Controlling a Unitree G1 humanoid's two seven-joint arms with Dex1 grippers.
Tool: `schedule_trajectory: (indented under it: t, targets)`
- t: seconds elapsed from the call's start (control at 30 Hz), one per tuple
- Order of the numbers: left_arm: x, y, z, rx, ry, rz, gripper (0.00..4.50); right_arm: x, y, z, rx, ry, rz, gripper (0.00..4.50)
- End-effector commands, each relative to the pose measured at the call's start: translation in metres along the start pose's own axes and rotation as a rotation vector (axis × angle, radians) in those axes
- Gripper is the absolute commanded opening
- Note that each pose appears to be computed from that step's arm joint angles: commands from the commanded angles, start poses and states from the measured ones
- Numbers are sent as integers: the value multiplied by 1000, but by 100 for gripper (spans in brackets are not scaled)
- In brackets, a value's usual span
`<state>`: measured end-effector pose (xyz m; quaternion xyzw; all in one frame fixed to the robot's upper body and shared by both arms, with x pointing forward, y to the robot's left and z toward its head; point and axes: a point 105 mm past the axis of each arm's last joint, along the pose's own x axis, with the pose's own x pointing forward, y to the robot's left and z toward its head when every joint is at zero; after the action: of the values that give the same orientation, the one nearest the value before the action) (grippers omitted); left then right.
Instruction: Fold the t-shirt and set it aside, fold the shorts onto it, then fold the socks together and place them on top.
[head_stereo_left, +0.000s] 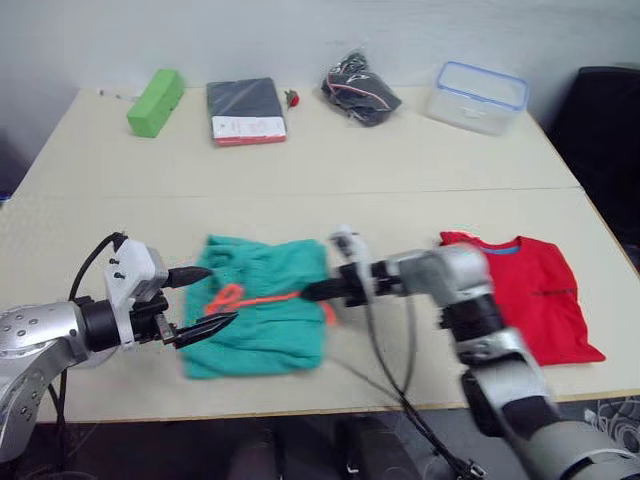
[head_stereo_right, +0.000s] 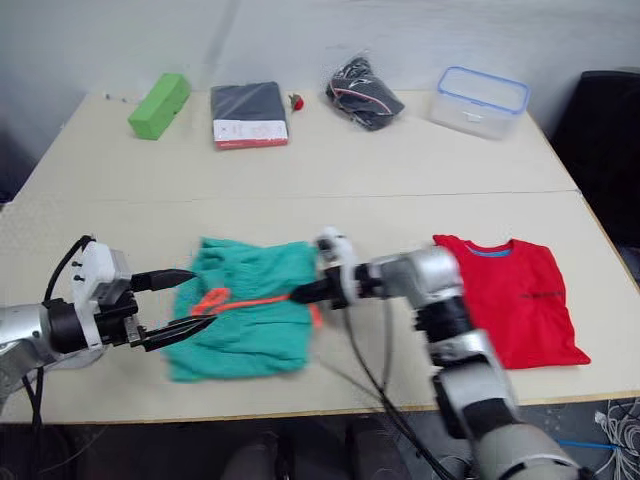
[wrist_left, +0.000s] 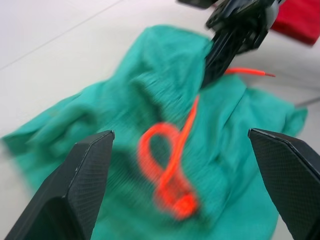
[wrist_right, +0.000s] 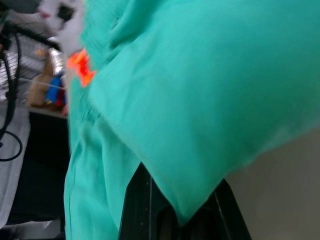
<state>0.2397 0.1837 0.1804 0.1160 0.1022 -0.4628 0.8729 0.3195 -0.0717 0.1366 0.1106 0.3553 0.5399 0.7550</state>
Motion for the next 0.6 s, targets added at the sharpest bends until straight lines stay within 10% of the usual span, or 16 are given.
schedule_trajectory:
  t: [0.03,0.27,0.6]
  targets:
    - [19,-24,20,38,-80,-139,450,-52,24,4,-110,-10,24,1]
    - [41,-53,68,92,-243,-374,450,-164,17,-9,-150,45,-183,1]
    - [45,-47,62,137,-185,-415,450,-277,-31,-22,-131,62,-522,1]
